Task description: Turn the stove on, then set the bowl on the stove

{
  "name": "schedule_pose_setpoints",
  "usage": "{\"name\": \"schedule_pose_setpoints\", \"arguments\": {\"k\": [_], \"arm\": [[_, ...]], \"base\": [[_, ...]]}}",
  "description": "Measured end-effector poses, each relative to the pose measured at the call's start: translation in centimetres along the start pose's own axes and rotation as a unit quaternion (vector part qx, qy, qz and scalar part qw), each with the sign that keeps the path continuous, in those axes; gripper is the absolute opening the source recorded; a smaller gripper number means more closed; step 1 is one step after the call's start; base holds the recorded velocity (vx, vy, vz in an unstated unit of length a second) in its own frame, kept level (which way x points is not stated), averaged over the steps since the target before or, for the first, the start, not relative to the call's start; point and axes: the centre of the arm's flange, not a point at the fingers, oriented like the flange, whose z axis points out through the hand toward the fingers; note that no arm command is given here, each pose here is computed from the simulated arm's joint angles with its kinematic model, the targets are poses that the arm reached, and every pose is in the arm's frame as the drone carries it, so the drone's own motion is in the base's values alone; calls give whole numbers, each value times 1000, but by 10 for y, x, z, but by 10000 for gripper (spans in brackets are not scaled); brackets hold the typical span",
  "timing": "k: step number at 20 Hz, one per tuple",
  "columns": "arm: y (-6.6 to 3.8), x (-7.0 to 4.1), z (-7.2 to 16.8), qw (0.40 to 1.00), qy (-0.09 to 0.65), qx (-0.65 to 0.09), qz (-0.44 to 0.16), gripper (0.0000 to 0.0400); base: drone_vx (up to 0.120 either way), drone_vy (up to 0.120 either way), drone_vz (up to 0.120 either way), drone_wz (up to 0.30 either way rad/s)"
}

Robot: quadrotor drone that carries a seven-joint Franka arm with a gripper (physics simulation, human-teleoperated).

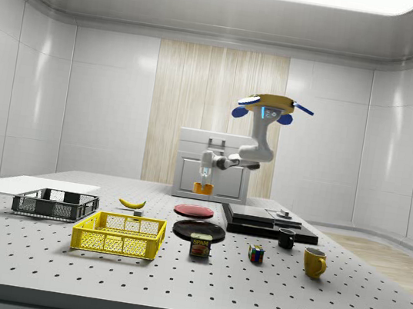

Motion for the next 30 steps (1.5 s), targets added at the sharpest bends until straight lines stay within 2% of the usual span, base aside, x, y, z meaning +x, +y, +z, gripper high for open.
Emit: {"name": "schedule_pose_setpoints", "arguments": {"k": [30], "arm": [[0, 0, 0, 1000, 0, 0, 0, 100]], "base": [[-120, -7, 0, 0]]}}
